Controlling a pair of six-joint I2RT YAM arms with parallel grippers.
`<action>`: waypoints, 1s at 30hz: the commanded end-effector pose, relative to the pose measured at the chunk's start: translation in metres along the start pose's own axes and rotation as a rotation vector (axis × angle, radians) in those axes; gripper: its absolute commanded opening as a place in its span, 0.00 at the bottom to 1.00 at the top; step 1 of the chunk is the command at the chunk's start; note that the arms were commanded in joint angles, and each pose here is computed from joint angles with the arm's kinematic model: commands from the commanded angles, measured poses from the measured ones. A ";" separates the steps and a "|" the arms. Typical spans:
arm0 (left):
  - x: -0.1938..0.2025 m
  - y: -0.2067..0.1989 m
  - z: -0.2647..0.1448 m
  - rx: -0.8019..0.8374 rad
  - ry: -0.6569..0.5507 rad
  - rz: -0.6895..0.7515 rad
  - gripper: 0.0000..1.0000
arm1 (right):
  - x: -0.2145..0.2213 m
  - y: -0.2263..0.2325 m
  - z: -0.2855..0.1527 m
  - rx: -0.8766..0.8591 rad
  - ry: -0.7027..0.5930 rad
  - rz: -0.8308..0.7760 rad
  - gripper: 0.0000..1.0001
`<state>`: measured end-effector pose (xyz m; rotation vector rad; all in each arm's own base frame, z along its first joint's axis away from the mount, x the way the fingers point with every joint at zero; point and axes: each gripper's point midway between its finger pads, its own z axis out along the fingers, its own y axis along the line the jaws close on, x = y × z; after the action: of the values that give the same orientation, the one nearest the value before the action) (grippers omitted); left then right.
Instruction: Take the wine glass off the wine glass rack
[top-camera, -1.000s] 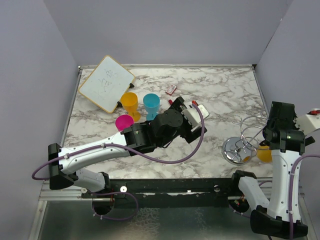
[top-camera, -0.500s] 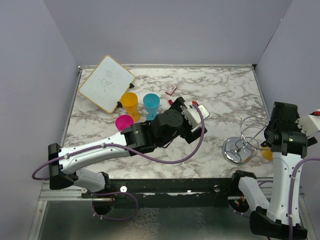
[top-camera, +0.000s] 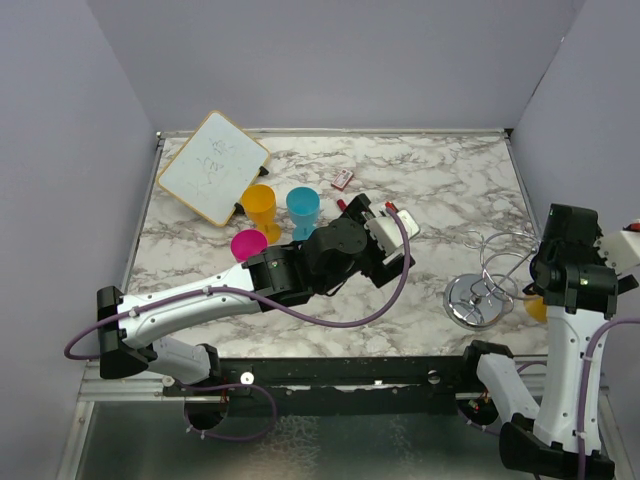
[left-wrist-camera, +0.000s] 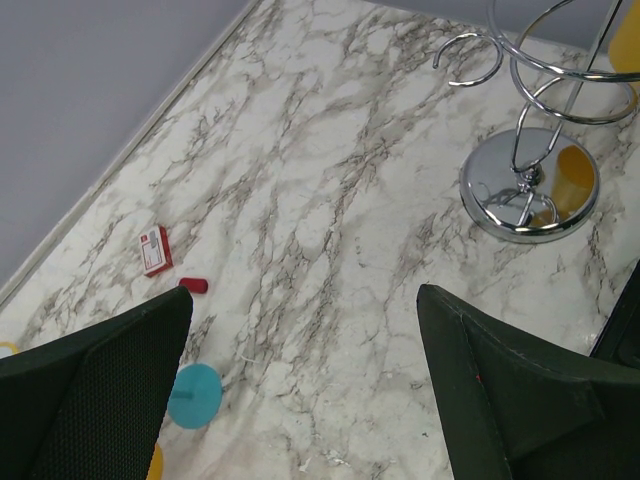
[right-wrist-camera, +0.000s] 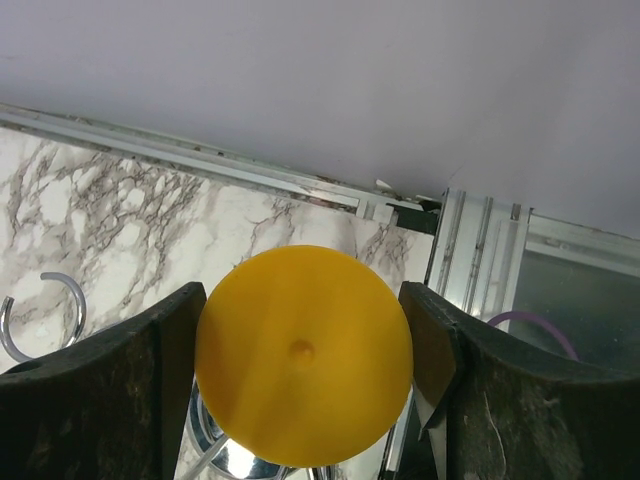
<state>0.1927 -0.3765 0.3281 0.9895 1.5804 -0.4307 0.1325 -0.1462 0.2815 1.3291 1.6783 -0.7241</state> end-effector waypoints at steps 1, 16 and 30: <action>-0.014 -0.002 -0.004 0.022 -0.028 -0.017 0.96 | -0.019 -0.011 -0.007 0.025 -0.061 0.047 0.63; -0.015 0.000 -0.009 0.019 -0.029 -0.027 0.96 | -0.023 -0.032 -0.010 0.093 -0.101 0.044 0.63; -0.018 -0.001 -0.009 0.025 -0.028 -0.036 0.96 | -0.029 -0.035 -0.008 0.116 -0.139 0.033 0.62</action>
<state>0.1909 -0.3733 0.3250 0.9977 1.6057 -0.4272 0.1078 -0.1542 0.2946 1.3460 1.6015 -0.8225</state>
